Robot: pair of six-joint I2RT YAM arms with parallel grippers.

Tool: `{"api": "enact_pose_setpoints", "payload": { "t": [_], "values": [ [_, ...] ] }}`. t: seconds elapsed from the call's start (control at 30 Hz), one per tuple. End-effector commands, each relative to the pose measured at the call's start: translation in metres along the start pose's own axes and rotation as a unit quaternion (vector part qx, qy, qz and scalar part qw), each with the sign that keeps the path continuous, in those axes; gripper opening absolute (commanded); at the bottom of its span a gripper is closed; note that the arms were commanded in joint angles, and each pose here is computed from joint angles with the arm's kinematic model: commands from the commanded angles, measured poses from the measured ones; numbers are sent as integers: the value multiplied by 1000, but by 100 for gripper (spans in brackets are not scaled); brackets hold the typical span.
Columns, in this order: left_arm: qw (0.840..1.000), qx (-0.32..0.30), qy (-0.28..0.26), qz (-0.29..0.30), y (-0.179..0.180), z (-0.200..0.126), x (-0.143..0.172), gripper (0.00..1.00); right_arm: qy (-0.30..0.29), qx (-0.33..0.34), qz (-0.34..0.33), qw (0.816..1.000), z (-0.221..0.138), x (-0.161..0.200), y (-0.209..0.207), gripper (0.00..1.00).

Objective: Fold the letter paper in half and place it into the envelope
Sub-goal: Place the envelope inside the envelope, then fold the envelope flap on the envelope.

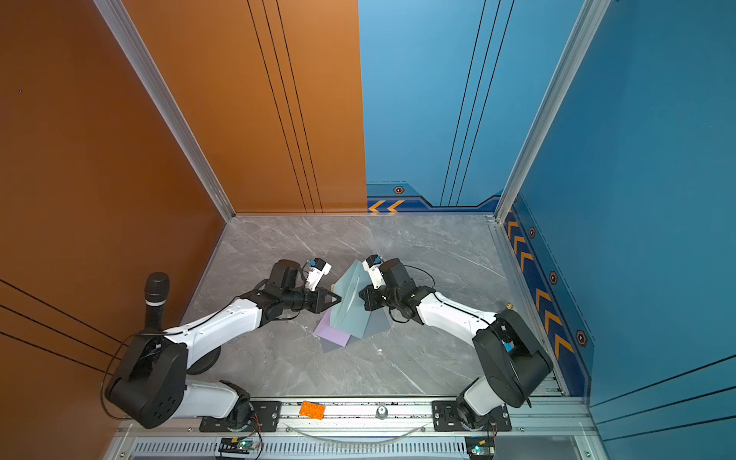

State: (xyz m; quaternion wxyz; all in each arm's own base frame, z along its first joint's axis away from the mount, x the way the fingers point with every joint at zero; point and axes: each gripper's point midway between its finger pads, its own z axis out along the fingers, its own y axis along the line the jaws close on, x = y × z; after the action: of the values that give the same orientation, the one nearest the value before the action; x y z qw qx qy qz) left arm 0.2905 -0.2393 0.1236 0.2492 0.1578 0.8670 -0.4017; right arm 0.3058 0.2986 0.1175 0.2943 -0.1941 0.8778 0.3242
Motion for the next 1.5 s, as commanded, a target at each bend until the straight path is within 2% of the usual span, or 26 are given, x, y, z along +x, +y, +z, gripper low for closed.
{"api": "enact_pose_setpoints", "payload": {
  "t": [0.0, 0.2, 0.57, 0.8, 0.87, 0.93, 1.1, 1.23, 1.33, 1.4, 1.47],
  "values": [
    [999, -38, 19, -31, 25, 4, 14, 0, 4, 5, -13, 1000, 11, -1, 4, 3],
    [996, -62, 45, -40, 39, 10, 26, 0, 40, 12, -20, 999, 37, 17, 11, 2],
    [991, -101, 59, -63, 59, 15, 33, 0, 107, 85, 3, 991, 60, 50, -21, 0],
    [989, -119, 56, -64, 61, 10, 29, 24, 144, 96, 31, 984, 75, 72, -35, 0],
    [989, -125, 49, -60, 59, 5, 25, 24, 147, 98, 38, 983, 76, 74, -38, 0],
    [987, -145, 36, -56, 63, -4, 20, 18, 152, 98, 45, 983, 77, 77, -41, 0],
    [973, -222, -7, -66, 83, -48, 14, 12, 155, 91, 62, 982, 78, 81, -44, 0],
    [947, -300, -45, -106, 115, -82, 22, 8, 156, 88, 67, 982, 80, 84, -45, 0],
    [931, -338, -20, -138, 139, -86, 44, 7, 157, 86, 71, 981, 81, 85, -45, 0],
    [939, -309, -7, -154, 139, -72, 49, 5, 157, 83, 72, 981, 82, 85, -45, 0],
    [954, -260, -14, -151, 129, -51, 41, 5, 158, 83, 74, 981, 83, 86, -45, 0]
  ]
}}
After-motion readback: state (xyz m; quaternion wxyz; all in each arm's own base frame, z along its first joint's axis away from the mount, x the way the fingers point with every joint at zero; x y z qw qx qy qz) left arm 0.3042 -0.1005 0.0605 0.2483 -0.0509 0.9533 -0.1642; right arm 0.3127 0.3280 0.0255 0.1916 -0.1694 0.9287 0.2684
